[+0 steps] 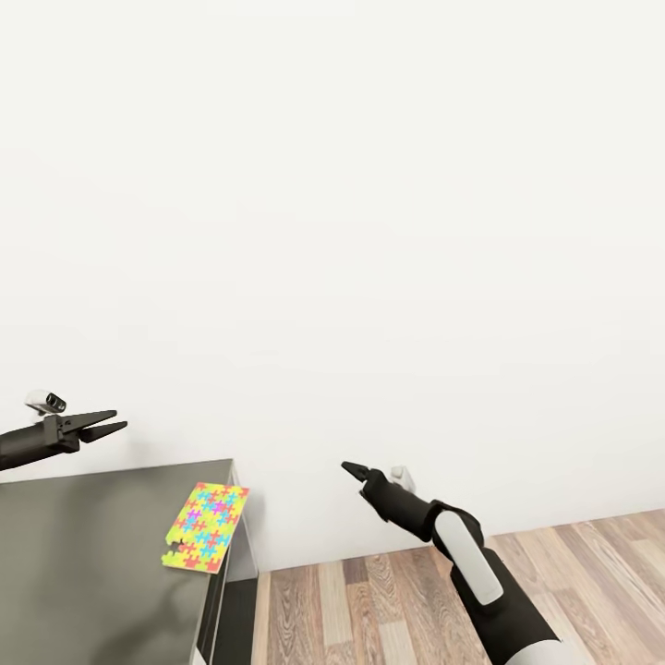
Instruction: Put all the toys in the child's room - the three board games (two on the bed and one on the table), the two jigsaw puzzles on the table, and the tennis ball on the table - inside the toy box on the table in the child's room.
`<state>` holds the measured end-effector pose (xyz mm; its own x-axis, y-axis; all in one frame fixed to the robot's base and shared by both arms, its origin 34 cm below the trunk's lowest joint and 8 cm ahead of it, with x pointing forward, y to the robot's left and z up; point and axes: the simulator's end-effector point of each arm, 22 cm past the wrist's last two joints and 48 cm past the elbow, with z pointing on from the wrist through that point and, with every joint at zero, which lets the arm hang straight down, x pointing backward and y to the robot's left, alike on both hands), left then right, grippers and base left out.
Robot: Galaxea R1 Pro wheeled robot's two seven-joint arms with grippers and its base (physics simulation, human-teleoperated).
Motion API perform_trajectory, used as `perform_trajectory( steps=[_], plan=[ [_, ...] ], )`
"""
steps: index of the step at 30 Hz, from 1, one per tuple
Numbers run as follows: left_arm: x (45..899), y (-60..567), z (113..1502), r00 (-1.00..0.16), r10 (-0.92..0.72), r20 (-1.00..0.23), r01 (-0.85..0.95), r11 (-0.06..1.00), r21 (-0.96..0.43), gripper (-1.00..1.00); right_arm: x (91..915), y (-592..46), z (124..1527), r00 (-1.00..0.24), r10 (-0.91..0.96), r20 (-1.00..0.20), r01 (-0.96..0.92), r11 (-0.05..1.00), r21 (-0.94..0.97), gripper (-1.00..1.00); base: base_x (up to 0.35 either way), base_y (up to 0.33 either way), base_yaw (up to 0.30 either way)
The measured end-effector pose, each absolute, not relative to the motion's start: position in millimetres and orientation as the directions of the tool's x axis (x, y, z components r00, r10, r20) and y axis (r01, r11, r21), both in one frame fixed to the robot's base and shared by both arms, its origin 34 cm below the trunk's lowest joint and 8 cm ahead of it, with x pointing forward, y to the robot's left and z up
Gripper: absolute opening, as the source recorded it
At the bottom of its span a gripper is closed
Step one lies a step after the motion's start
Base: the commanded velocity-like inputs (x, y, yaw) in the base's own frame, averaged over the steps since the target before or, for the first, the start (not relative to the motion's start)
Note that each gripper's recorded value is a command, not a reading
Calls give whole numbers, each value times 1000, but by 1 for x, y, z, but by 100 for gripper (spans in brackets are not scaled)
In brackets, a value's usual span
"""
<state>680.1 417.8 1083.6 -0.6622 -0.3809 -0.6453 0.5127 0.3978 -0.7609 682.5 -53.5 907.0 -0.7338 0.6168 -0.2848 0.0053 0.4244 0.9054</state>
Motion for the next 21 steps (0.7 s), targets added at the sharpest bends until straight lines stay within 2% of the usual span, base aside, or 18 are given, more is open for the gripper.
perform_trajectory(
  steps=[9, 17, 21],
  plan=[
    [681, 417, 1072, -662, -381, -645, 513, 397, -761, 100, 674, -55, 860, -758, 574, -310, 30, 505, 863, 100, 0, 0, 0],
    [682, 417, 1061, -662, -381, -645, 513, 397, -761, 100, 663, -54, 809, -791, 560, -246, 107, 523, 846, 100, 0, 0, 0],
    [683, 417, 1055, -662, -381, -645, 514, 397, -761, 100, 664, -47, 808, -803, 552, -224, 94, 489, 867, 100, 0, 0, 0]
  ],
)
